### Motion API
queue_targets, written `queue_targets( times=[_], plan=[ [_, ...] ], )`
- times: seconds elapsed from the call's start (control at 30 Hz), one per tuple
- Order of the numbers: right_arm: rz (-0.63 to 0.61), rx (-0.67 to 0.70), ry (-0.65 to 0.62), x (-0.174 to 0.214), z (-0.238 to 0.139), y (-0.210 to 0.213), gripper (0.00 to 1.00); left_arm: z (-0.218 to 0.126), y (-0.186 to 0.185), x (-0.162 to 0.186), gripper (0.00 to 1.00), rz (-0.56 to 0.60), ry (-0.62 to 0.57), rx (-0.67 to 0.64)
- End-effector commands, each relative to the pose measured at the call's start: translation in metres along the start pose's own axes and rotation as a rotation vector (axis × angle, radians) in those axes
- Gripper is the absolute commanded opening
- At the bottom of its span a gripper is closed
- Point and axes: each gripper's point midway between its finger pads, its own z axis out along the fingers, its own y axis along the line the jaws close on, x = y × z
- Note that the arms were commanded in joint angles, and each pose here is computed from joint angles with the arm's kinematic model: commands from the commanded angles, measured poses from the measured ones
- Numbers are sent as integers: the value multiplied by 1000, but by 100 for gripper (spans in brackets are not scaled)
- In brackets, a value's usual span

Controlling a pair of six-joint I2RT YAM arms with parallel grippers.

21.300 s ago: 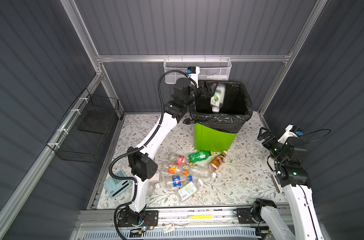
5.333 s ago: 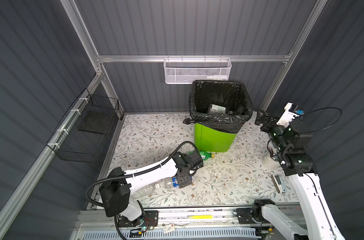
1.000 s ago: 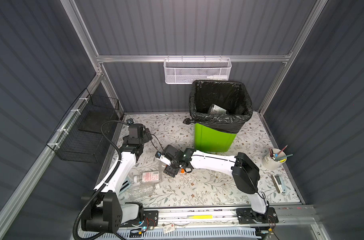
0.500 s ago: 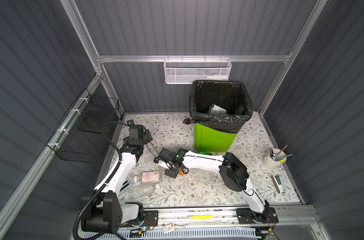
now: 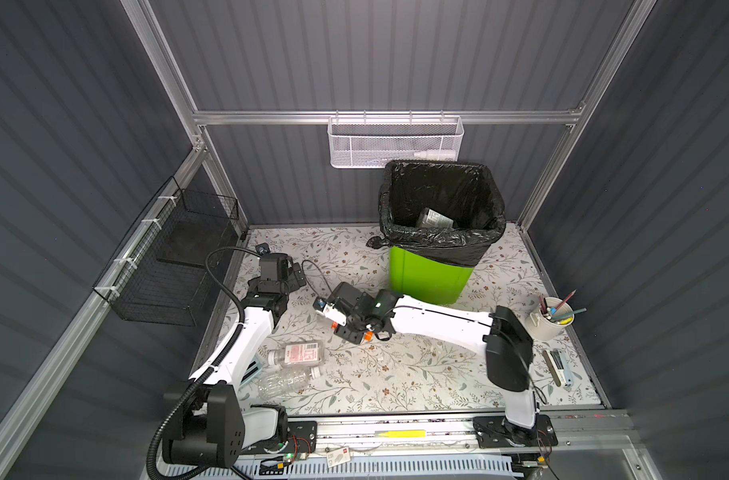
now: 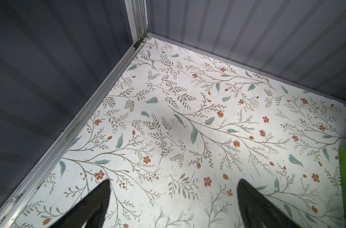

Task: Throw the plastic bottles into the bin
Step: 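Lift the orange-labeled bottle with the right gripper and drop it into the bin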

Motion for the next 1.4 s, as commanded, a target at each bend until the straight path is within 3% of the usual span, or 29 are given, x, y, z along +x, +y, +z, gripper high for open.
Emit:
queue_targets(
  times=[0.0,0.2,0.37,0.47,0.57,0.67,0.73,0.83,0.9,0.97,1.07,1.13,1.27,1.37],
  plan=[
    [53,147,-194,-38,-62,-49,50,-3,0,-3,100,-29,-18,23],
    [-2,433,-551,-93,-224,-112,50,-1,-2,3,100,-27,-9,35],
    [-36,673,-874,-104,-381,-140,49,1,-4,7,100,-27,-6,51],
    [-57,741,-1044,-97,-450,-139,50,3,-7,9,100,-30,0,67],
    [-83,856,-1113,-86,-486,-144,52,5,-10,11,100,-38,10,83],
    [-85,945,-1118,-77,-499,-154,54,5,-15,11,100,-47,12,106],
    [-10,927,-1089,-69,-489,-178,54,5,-17,11,100,-55,12,121],
    [195,783,-990,-46,-437,-235,54,5,-26,12,100,-68,24,165],
    [300,703,-826,-29,-381,-268,57,5,-30,14,100,-81,37,190],
    [406,568,-632,-7,-320,-290,63,4,-30,16,100,-106,50,189],
    [524,510,-485,22,-282,-303,76,0,-23,21,100,-147,62,163],
    [536,582,-554,23,-306,-304,99,-4,-19,24,100,-171,71,152],
    [532,793,-846,23,-405,-297,99,-18,-22,30,100,-237,94,170],
    [529,850,-946,32,-440,-282,99,-33,-34,36,100,-251,102,184]
  ],
)
